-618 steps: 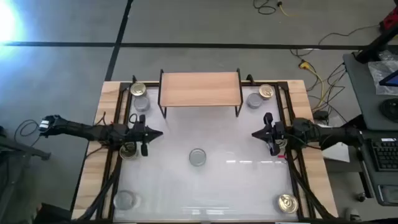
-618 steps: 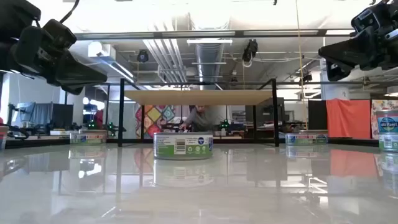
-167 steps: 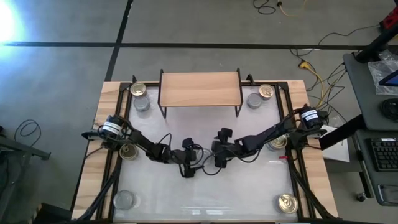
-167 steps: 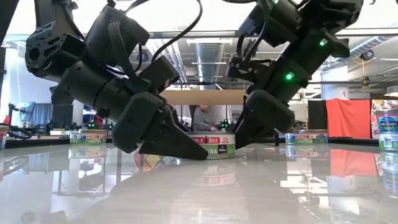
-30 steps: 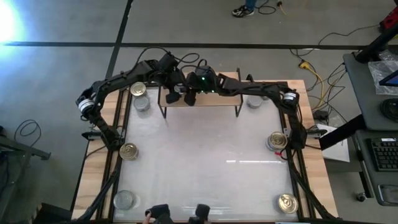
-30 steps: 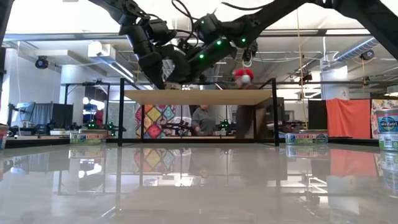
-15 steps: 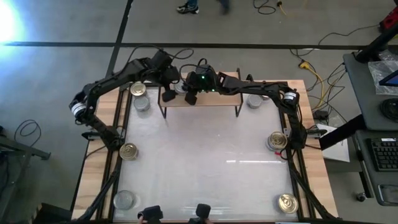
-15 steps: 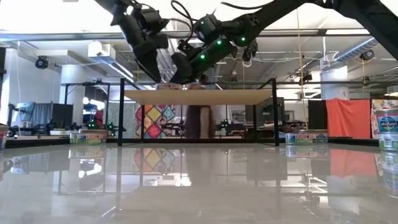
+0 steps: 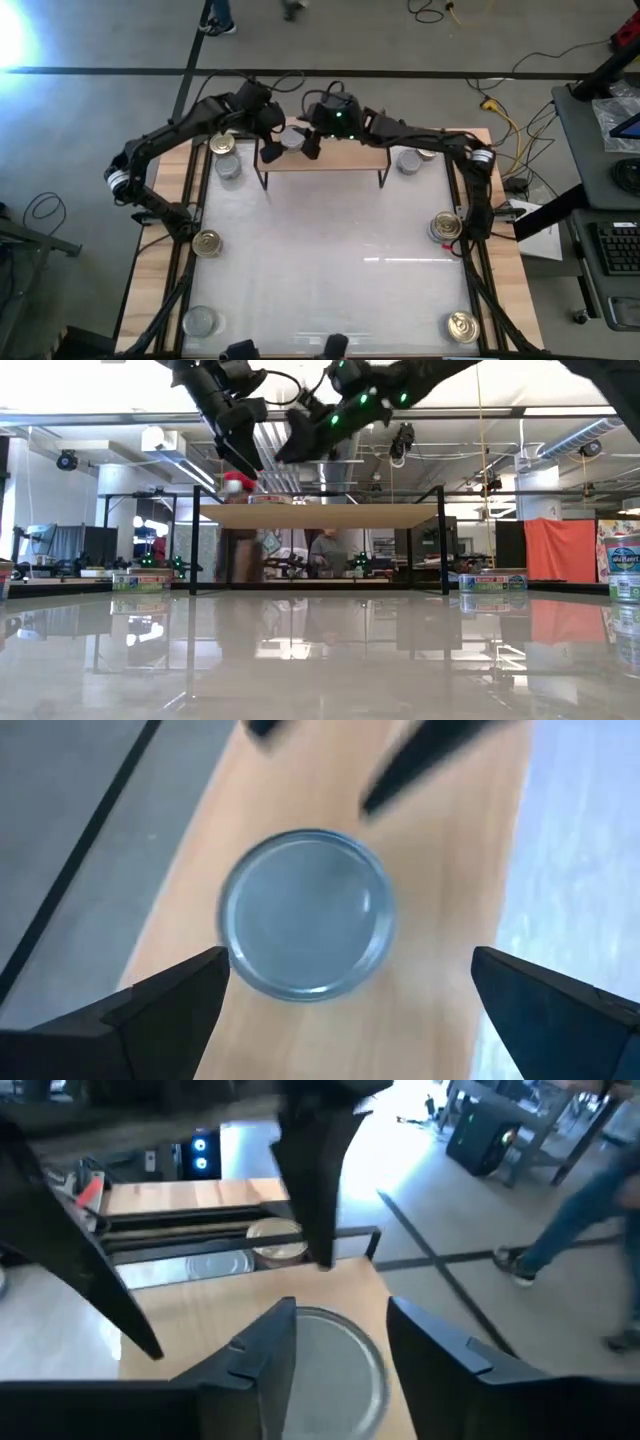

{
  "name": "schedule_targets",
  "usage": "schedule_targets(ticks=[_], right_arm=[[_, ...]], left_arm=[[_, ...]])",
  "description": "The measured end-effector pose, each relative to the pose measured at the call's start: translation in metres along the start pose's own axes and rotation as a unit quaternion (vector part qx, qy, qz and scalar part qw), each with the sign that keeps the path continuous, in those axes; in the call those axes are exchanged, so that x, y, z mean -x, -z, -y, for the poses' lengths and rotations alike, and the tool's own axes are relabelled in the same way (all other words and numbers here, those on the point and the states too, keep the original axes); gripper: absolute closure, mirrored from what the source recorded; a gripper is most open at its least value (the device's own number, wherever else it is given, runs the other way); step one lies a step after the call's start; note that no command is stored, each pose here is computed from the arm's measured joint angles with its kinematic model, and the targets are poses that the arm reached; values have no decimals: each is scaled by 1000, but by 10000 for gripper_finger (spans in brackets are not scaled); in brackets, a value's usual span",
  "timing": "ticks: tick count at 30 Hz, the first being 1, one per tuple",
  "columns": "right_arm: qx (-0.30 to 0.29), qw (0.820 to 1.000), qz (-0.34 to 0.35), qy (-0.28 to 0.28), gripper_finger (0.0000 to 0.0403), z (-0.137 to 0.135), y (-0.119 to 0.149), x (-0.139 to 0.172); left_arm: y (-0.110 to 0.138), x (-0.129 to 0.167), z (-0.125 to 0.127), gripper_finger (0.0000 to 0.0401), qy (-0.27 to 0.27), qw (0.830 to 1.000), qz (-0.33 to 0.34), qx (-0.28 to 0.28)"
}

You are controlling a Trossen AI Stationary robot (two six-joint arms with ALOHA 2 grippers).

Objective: Stack canned seafood by type on shelf
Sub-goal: Put the green tuna can on the shelf

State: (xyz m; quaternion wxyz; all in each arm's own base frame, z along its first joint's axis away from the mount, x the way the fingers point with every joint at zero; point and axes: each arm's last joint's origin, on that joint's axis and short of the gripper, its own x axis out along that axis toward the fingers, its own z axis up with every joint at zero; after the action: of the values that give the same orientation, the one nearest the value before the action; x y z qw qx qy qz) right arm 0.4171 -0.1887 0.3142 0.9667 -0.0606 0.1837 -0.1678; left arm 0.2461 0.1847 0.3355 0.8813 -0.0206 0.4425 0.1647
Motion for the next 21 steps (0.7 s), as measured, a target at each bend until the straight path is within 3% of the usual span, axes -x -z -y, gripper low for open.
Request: schedule_targets(ticks=[8,16,21], right_arm=[[34,998,-35,-41,214,-26,-23,60],[45,992,-36,-115,238,-88,9,103],[36,993,-12,-115,263,-107,36,132]], left_arm=[[-3,-2,9,1,9,1000,3,-14],[-1,-2,10,1,12,1000,-6,4],[-1,-2,10,1,12,1000,-7,21]])
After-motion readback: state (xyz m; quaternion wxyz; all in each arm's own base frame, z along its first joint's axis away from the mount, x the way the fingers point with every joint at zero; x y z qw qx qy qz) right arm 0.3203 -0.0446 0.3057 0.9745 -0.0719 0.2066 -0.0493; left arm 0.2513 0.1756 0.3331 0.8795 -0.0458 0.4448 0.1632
